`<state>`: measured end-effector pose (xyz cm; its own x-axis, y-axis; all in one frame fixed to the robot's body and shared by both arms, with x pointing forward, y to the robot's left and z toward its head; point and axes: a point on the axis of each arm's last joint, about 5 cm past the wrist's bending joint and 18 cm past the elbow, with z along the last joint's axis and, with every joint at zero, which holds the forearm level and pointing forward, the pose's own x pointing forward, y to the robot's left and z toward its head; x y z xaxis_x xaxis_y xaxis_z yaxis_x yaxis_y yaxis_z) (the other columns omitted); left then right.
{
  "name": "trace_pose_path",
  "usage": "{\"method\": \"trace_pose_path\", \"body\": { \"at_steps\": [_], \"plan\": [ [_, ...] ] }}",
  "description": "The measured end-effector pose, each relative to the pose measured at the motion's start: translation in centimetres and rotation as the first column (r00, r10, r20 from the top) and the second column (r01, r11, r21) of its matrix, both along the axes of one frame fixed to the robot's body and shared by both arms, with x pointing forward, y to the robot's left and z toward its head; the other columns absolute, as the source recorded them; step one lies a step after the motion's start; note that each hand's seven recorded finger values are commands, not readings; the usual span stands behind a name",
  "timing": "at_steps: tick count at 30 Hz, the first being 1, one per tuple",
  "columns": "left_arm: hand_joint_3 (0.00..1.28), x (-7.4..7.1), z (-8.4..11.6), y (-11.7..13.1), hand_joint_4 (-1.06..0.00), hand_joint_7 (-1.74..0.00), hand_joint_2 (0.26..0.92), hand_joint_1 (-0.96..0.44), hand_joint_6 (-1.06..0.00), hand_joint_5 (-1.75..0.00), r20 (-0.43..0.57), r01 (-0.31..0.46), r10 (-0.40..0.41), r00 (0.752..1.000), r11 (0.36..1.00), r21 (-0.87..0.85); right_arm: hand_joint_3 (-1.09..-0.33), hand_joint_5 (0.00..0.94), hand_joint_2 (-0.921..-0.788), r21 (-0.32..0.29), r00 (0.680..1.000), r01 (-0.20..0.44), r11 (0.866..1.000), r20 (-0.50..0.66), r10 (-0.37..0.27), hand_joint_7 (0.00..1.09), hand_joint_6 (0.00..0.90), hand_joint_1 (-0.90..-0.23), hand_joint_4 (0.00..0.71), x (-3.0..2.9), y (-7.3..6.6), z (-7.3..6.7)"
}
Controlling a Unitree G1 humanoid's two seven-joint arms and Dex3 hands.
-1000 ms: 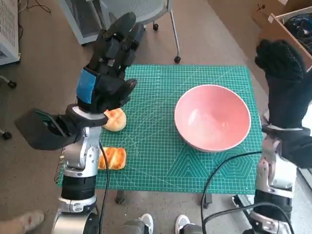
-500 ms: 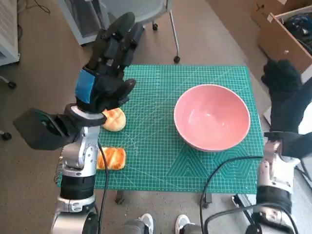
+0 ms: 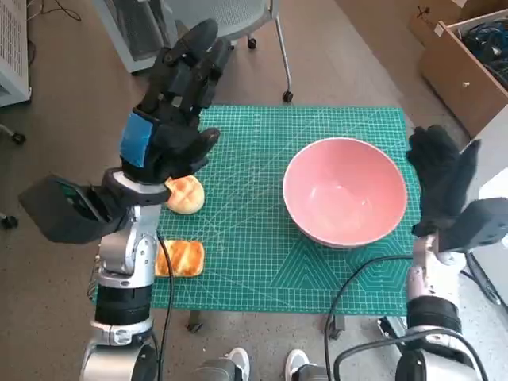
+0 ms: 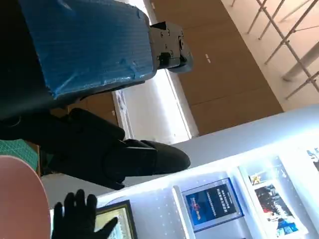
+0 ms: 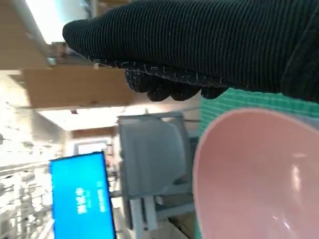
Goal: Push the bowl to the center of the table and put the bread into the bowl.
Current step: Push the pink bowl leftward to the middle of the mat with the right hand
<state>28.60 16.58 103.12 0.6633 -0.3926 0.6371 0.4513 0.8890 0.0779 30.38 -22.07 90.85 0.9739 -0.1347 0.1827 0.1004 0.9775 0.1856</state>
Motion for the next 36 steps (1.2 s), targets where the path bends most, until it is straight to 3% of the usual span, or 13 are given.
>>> {"method": "trace_pose_path", "body": {
  "at_steps": [12, 19, 27, 36],
  "plan": [
    [0.37, -0.6, 0.3, 0.2, 0.00, -0.46, 0.920, -0.54, 0.00, -0.12, 0.005, -0.012, 0.012, 1.000, 1.000, 0.003, -0.846, 0.006, -0.921, 0.043, 0.994, -0.090, 0.995, -0.054, 0.093, 0.37, 0.139, -0.549, 0.239, 0.50, 1.9, -0.7],
    [0.39, -0.9, 0.1, 0.5, 0.00, -0.45, 0.917, -0.54, 0.00, -0.12, -0.005, -0.039, 0.039, 0.999, 0.999, 0.008, -0.840, 0.015, -0.921, 0.064, 0.990, -0.128, 0.990, -0.052, 0.131, 0.37, 0.154, -0.562, 0.263, 1.03, 3.1, -0.4],
    [0.50, -1.3, 0.2, 0.7, 0.00, -0.43, 0.864, -0.54, 0.00, -0.11, -0.005, -0.073, 0.073, 0.997, 0.997, 0.019, -0.835, 0.010, -0.921, 0.085, 0.983, -0.175, 0.981, -0.034, 0.178, 0.36, 0.144, -0.563, 0.261, 1.66, 4.5, 0.3],
    [0.52, -1.7, 0.3, 0.8, 0.00, -0.46, 0.851, -0.53, 0.00, -0.11, -0.010, -0.087, 0.088, 0.996, 0.996, 0.014, -0.852, 0.004, -0.921, 0.106, 0.976, -0.213, 0.971, -0.015, 0.216, 0.36, 0.132, -0.549, 0.254, 2.08, 5.8, 0.8]
  ]
}}
